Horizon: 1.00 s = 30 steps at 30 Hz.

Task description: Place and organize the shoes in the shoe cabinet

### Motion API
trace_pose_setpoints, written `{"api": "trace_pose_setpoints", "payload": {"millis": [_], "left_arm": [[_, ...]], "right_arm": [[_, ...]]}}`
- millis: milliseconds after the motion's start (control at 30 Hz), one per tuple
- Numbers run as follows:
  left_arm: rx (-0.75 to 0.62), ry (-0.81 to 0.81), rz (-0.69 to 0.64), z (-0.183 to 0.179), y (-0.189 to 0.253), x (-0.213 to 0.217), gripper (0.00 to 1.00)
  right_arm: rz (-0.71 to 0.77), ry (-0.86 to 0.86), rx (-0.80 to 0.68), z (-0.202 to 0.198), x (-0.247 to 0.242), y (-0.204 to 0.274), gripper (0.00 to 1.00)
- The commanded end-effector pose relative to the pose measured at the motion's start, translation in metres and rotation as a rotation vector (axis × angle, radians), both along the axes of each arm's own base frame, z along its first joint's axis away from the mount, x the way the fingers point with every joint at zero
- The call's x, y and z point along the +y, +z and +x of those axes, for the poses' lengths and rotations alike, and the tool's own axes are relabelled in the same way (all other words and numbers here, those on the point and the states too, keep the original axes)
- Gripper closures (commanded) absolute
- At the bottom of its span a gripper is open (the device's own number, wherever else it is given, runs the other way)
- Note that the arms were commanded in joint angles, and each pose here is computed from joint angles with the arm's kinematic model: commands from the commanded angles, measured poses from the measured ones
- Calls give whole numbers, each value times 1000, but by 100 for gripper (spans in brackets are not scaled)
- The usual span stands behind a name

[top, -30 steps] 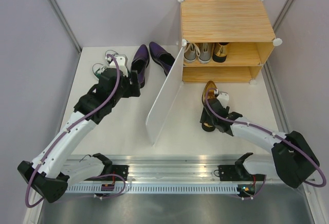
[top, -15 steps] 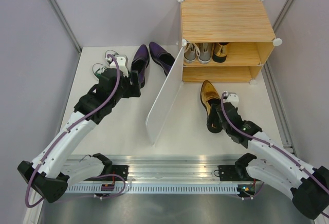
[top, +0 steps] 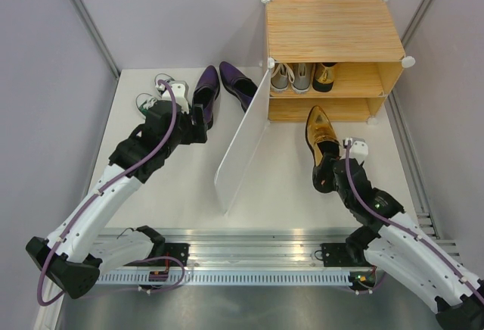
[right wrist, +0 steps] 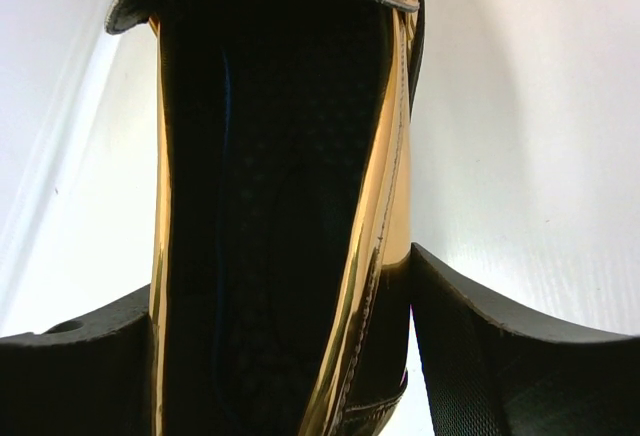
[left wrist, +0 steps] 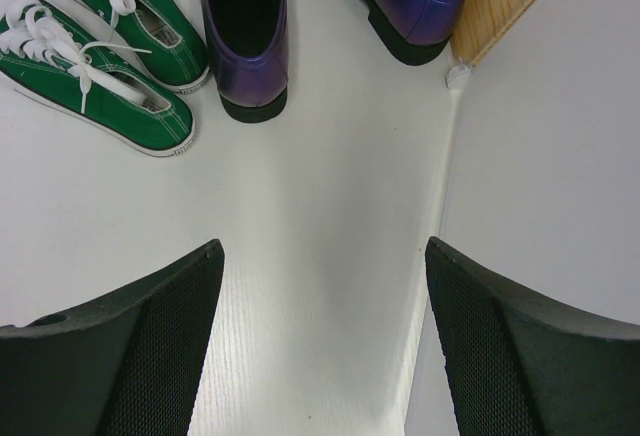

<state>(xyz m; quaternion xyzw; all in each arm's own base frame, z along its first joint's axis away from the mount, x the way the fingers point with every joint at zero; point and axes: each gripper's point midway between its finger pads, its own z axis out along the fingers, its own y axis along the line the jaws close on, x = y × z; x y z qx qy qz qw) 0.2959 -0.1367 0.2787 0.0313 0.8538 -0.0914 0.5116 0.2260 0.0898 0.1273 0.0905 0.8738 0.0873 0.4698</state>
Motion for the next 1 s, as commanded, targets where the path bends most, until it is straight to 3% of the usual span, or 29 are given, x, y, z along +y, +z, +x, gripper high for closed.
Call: {"api": "trace_pose_setpoints", "payload": {"millis": [0,300,467,767,967], "left_arm": [[-46,-26,0,3,10,-3,16],[-54,-35,-11,1,13,-4,16],[-52,-43,-16,0,13,-6,16],[-61,-51,-21,-3,16,-7,16],[-59,-57,-19,-4,15,-9,16]], "right_arm": [[68,-114,-196,16,-14,58,99],[39,-347,-362,-2,-73,115,99],[28,-354,-406,4,-74,139,99],[-6,-243,-331,47,-38,132,99],[-42,-290,-341,65,-58,133,99]]}}
